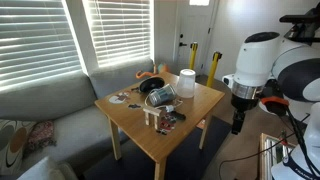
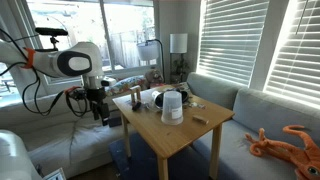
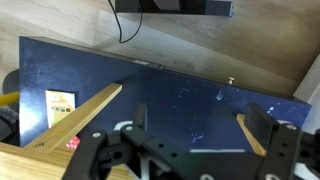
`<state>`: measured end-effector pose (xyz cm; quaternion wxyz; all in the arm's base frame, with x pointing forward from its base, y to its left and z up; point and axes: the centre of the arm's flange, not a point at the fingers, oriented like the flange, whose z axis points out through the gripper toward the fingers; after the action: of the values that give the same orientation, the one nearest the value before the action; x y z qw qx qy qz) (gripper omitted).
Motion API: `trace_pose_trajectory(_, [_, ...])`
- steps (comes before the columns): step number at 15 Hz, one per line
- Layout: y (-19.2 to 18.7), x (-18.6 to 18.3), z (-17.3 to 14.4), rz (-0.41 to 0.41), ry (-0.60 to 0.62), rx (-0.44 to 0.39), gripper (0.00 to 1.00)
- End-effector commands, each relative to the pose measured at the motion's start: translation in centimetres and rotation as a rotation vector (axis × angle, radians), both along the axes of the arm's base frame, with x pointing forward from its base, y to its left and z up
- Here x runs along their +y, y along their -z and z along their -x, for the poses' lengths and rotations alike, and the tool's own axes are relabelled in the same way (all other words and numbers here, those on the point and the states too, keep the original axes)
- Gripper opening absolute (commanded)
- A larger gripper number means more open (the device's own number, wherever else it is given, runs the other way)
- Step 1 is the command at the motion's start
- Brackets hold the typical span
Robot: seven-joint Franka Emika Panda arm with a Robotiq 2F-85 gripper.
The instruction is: Put the silver cup on the container
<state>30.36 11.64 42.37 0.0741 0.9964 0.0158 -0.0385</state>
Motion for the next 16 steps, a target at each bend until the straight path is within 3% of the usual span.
trace_pose_trajectory(1, [0.0, 0.0, 0.0, 0.0, 0.0, 0.0, 1.0])
trace_pose_trajectory(9, [0.0, 0.0, 0.0, 0.0, 0.0, 0.0, 1.0])
trace_pose_trajectory(16, [-3.8, -2.7, -7.4, -0.157, 0.102, -0.115, 1.0])
